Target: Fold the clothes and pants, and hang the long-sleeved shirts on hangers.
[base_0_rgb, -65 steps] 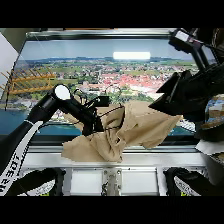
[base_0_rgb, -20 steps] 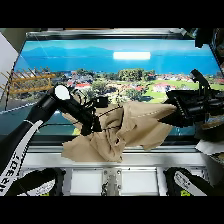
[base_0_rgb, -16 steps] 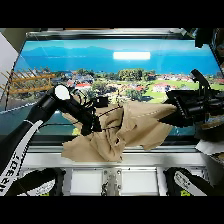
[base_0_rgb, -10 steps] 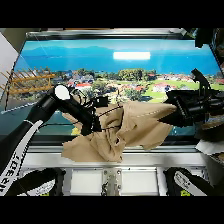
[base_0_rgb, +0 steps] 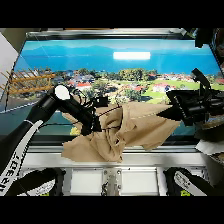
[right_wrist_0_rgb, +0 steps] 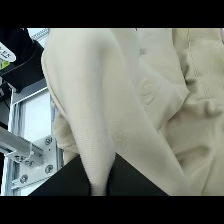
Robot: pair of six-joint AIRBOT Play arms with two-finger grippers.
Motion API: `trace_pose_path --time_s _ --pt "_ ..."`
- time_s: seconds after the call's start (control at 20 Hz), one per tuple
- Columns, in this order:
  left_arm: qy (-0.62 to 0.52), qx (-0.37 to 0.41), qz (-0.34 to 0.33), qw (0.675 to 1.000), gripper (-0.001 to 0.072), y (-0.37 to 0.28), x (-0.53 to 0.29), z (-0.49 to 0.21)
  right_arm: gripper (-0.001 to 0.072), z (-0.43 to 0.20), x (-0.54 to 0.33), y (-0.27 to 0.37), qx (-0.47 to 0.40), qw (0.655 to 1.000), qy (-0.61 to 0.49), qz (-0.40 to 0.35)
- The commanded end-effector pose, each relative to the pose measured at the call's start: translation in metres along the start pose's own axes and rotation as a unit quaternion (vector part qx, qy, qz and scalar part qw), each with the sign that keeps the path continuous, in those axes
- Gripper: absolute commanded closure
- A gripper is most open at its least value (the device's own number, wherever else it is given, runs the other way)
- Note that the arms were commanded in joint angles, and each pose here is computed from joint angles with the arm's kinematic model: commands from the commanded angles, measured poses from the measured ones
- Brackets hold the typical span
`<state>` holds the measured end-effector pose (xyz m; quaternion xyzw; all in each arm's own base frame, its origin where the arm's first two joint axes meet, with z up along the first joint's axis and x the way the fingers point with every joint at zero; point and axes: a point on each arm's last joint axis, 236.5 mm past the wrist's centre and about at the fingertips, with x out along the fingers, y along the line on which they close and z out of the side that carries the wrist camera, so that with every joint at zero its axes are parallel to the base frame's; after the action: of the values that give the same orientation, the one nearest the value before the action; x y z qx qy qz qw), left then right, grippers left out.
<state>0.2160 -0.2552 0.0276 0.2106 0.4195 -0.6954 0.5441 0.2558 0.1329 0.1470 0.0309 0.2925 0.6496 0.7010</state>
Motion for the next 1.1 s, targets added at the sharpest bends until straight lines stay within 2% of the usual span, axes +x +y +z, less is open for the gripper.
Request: trace_pose_path --time_s 0.0,0.5,0.6,0.65,1.05 --pt "-0.006 0.001 -0.001 1.0 0.069 -0.001 0.0 0.003 0.069 0.0 0.0 -0.001 0.003 1.0 -0.001 -0.001" --pt "0.022 0.003 0.008 1.0 0.0685 0.004 -0.001 -0.01 0.0695 0.001 0.0 -0.001 0.002 1.0 -0.002 -0.002" --pt "0.02 -0.021 0.016 0.999 0.0316 0.007 -0.001 -0.009 0.0696 0.001 0.0 -0.001 0.002 1.0 -0.002 -0.002" --pt "0.016 -0.048 0.026 0.998 0.025 0.012 -0.001 -0.008 0.0697 0.001 0.0 -0.001 0.002 1.0 -0.002 -0.002" --pt "-0.01 -0.156 0.048 0.987 0.0248 0.021 -0.021 -0.012 0.0698 0.003 0.0 -0.007 0.002 1.0 -0.006 -0.015"
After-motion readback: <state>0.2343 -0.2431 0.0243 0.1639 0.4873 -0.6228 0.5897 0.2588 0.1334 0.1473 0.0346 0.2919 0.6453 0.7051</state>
